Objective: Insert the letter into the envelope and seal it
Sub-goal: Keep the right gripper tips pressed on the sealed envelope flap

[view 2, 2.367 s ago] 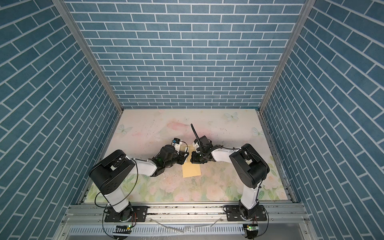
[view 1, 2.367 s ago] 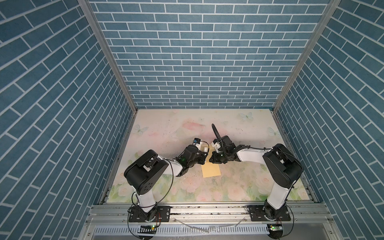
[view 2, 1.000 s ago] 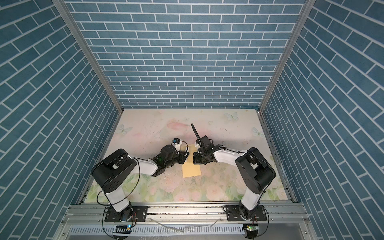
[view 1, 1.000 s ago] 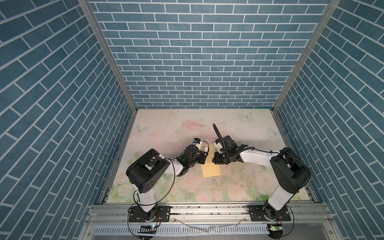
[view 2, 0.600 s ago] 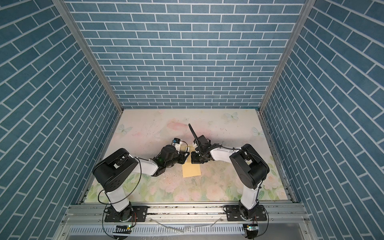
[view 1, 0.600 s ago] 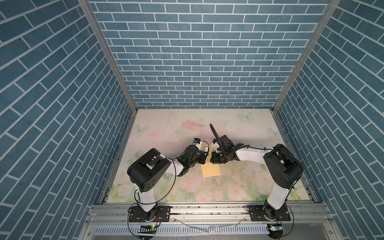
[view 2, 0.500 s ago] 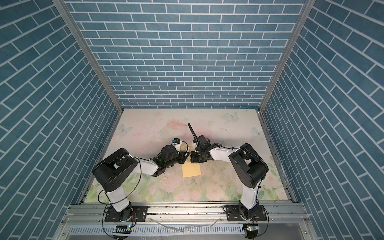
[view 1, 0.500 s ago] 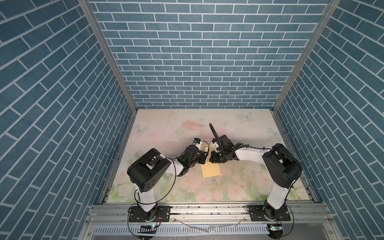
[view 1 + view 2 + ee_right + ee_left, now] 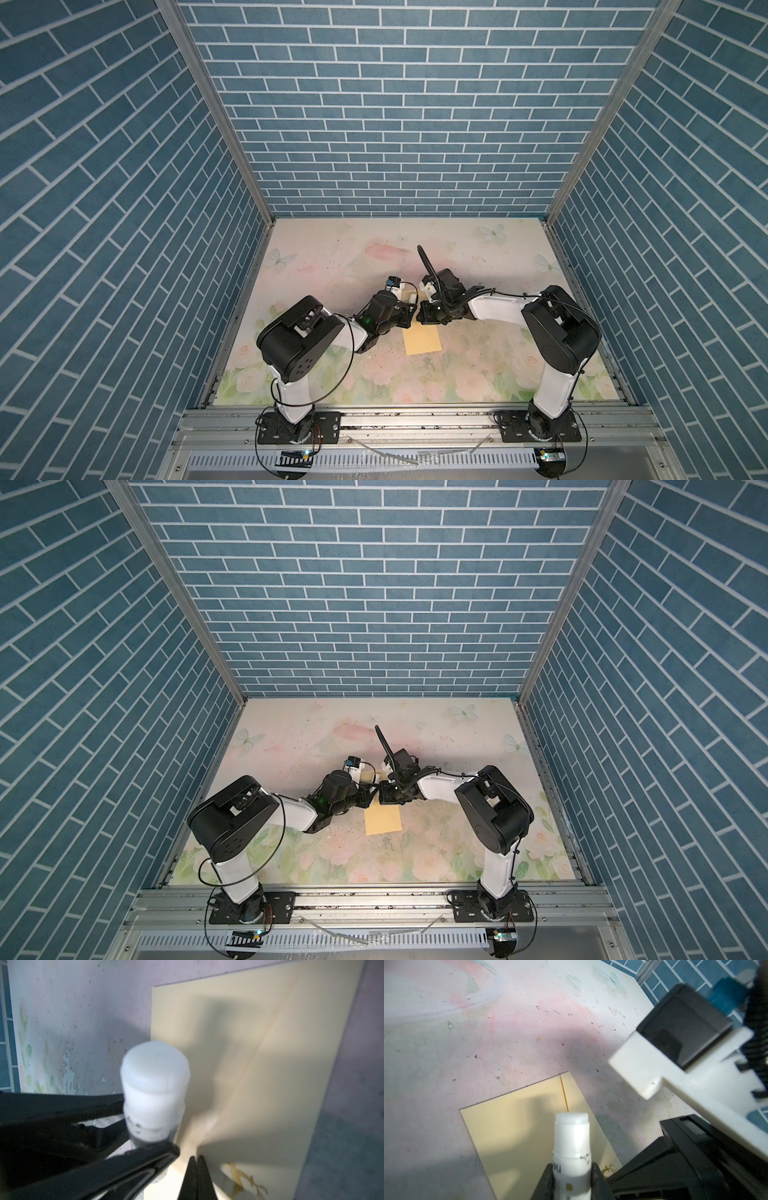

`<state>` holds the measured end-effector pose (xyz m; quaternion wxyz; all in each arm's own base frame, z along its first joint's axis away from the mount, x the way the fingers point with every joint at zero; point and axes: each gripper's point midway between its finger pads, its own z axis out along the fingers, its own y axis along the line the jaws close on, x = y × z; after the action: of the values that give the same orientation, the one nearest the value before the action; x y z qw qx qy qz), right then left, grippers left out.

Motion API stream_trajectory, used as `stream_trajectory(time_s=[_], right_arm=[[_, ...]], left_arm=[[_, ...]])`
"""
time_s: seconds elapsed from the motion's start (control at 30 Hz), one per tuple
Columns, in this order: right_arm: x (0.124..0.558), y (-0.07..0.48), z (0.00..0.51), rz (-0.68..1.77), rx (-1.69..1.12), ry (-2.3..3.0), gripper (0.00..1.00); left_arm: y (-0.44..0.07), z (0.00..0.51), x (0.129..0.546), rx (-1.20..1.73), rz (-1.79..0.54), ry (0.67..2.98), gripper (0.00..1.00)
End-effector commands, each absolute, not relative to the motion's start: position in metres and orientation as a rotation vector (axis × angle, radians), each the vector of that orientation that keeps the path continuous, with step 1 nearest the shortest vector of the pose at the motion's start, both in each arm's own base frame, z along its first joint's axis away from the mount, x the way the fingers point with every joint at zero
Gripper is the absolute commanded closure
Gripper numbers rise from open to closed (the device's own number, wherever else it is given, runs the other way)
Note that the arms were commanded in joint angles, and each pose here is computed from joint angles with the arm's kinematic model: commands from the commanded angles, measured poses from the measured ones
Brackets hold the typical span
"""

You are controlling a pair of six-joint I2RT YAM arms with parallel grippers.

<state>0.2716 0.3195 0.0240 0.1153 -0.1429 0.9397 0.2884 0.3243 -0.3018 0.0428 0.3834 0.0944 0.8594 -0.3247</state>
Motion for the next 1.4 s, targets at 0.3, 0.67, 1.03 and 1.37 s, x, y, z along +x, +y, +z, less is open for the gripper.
stream_trajectory(time_s=[0.3, 0.67, 1.03, 1.37], right_arm=[[0.215, 0.268, 0.002, 0.704, -0.404, 2.915, 1.0], [0.228, 0.278, 0.005, 0.714, -0.391, 2.885, 1.0], [0.269, 0.317, 0.011, 0.747, -0.437, 2.832, 1.0], [0.303, 0.308, 0.01, 0.708, -0.384, 2.816, 1.0]], left_arm=[[-0.285, 0.012, 0.312, 0.244, -0.734, 2.292, 1.0], [-0.282, 0.017, 0.311, 0.238, -0.731, 2.281, 1.0], [-0.28, 0.02, 0.311, 0.233, -0.728, 2.273, 1.0], [-0.28, 0.018, 0.31, 0.232, -0.73, 2.275, 1.0]])
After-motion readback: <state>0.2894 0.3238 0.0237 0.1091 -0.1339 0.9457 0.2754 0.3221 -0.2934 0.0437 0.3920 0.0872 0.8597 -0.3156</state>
